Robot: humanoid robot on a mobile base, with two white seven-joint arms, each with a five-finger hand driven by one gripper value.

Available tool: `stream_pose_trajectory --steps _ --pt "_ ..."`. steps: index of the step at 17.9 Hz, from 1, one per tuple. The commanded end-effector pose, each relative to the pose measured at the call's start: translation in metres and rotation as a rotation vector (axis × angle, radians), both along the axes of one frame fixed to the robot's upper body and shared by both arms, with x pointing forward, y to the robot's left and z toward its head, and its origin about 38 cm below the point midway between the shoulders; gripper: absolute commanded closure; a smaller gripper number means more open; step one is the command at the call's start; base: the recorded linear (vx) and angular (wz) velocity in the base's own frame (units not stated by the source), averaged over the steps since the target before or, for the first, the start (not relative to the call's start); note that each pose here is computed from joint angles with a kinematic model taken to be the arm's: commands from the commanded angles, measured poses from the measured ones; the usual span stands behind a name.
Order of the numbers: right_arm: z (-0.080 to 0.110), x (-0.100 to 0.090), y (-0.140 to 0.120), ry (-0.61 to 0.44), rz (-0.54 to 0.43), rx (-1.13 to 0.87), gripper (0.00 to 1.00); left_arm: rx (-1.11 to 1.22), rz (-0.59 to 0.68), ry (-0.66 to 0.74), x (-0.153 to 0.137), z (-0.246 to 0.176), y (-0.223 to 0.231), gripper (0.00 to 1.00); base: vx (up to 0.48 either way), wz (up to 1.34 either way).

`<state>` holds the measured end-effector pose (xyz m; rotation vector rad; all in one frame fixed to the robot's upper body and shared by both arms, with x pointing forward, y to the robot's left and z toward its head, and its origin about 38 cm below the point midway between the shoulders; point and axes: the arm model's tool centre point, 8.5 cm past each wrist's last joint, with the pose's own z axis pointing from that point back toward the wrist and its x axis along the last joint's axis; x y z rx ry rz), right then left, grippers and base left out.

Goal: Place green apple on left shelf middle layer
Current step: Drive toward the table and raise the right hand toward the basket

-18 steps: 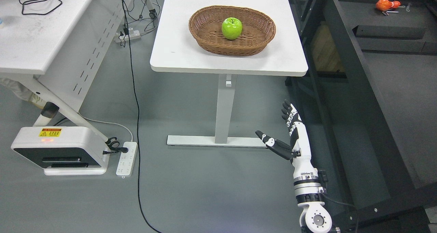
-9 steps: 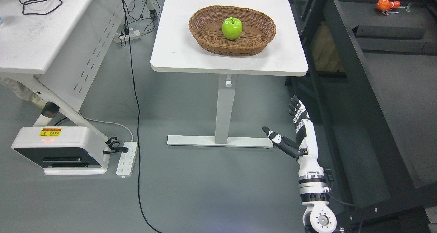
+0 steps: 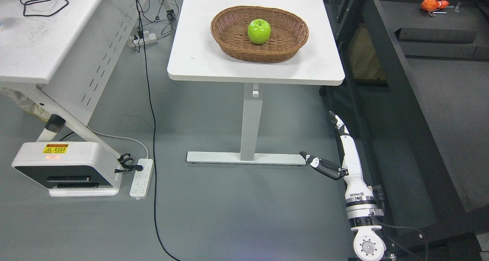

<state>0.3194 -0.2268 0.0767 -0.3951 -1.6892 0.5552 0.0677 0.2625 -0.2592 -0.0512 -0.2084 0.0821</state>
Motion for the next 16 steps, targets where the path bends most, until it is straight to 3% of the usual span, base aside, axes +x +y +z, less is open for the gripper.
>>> stream_pose_trajectory --steps 1,3,8,16 --pt "0.005 0.003 -0.012 -0.024 -0.012 -0.119 0.00 0.017 0.001 0.000 0.000 0.001 0.011 0.00 0.021 0.00" --pt "0.016 0.012 -0.010 -0.060 -0.012 -0.114 0.00 0.018 0.001 -0.002 0.000 0.001 0.011 0.00 0.026 0.00" --pt "0.018 0.013 -0.002 -0.067 -0.011 -0.082 0.00 0.017 0.001 0.000 0.000 0.001 0.011 0.00 0.059 -0.01" --pt "0.045 0.036 0.004 -0.143 -0.005 -0.041 0.00 0.018 0.001 -0.002 0.000 0.001 0.011 0.00 0.166 0.04"
